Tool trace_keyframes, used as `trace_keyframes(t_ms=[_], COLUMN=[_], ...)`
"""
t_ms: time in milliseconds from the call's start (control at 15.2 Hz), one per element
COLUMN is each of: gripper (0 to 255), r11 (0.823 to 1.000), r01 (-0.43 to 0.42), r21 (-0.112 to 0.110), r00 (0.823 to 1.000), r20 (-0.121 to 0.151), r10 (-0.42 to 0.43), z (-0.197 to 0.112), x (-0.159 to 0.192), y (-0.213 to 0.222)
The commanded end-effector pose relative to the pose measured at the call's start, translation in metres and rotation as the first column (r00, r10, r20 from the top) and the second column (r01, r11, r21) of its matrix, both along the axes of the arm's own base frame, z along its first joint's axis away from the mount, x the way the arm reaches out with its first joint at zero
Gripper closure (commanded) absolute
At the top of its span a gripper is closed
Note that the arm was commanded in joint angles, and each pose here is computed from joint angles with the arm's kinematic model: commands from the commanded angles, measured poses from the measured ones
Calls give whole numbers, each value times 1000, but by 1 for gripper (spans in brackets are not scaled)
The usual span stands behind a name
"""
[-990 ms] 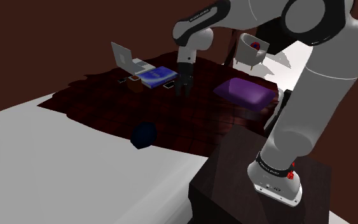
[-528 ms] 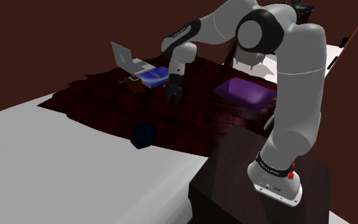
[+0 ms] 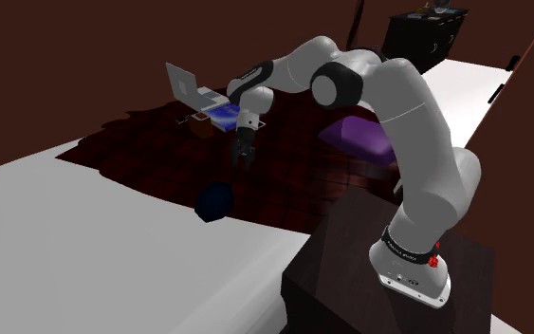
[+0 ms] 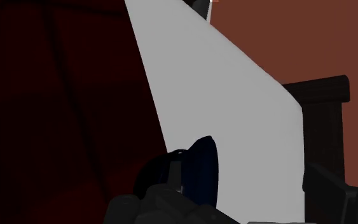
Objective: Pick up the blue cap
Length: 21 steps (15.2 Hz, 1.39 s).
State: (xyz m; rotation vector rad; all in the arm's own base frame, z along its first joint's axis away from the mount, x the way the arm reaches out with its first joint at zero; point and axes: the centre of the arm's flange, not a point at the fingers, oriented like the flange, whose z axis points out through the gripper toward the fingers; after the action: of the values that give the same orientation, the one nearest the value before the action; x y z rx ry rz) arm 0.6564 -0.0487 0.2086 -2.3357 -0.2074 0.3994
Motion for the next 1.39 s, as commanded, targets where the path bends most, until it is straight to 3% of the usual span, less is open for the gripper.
trace_keyframes(t_ms=[0,264,924,990,1320], gripper=[0,0,0,255,255], r11=[999,991,990,990,990], r01=[-10,-26,-26,-26,-26], r21=[47,135,135,135,135], r00=[1000,998,998,998,998], r20=[-17,-50,-50,-50,-50], r10=[11,33,33,33,33], z=[-25,-74,-114,-114,-114], x=[21,55,55,54,54], y=[6,23,23,23,23])
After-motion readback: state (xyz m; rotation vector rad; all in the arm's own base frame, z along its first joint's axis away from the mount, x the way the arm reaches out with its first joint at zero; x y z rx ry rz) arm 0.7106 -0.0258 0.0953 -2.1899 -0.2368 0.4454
